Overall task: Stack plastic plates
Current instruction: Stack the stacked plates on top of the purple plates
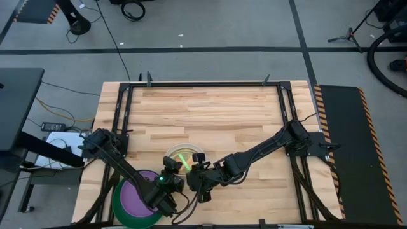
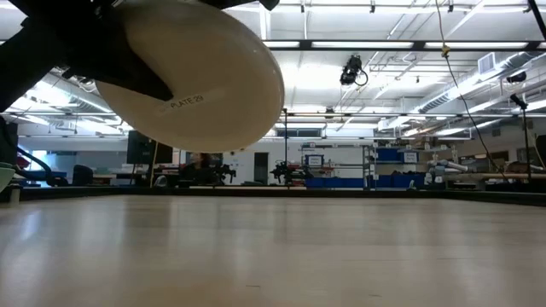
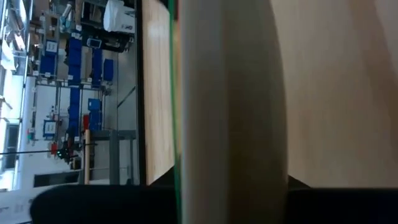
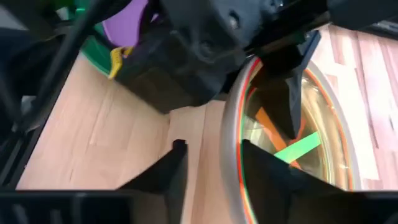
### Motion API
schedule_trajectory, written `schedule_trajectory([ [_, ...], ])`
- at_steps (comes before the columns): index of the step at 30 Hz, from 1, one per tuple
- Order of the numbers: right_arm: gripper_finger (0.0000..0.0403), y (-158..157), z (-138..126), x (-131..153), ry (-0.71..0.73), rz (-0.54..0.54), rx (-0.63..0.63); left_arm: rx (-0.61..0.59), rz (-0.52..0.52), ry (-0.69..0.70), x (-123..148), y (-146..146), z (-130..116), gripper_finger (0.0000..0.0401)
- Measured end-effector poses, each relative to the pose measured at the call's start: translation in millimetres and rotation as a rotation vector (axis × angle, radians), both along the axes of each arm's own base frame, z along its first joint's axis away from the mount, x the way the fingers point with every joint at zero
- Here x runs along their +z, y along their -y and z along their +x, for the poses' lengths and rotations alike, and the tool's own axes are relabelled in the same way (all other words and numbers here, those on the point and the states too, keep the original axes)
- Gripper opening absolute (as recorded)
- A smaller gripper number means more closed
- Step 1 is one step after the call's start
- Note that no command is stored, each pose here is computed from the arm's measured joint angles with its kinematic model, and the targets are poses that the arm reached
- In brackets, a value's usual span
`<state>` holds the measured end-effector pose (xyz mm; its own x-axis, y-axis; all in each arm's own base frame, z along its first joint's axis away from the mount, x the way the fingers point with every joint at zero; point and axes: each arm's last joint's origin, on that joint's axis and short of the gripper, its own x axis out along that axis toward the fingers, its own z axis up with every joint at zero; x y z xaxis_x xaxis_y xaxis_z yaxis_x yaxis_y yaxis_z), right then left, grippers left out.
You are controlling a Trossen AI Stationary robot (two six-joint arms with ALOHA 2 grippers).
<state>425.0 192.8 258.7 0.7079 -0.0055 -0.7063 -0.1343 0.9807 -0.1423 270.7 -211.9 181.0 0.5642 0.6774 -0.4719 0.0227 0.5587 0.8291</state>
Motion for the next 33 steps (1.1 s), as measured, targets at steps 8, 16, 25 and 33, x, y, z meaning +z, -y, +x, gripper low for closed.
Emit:
schedule_trajectory([
  [8,0.0259,-8,-16,20,0.015,-0.049,0.078,-0.005,-0.063,-0.120,2,5,-9,0.0046],
  [16,0.0281,-17,-34,37,0.047,-0.109,0.053,-0.007,-0.150,-0.116,49,38,-32,0.0044],
  [25,0.0274,-18,-44,30,-0.045,-0.093,-0.013,0.085,-0.564,-0.177,108,80,-74,0.0049],
  [33,0.0274,-16,-44,29,-0.056,-0.058,-0.063,0.233,-0.704,-0.228,106,96,-108,0.0044],
])
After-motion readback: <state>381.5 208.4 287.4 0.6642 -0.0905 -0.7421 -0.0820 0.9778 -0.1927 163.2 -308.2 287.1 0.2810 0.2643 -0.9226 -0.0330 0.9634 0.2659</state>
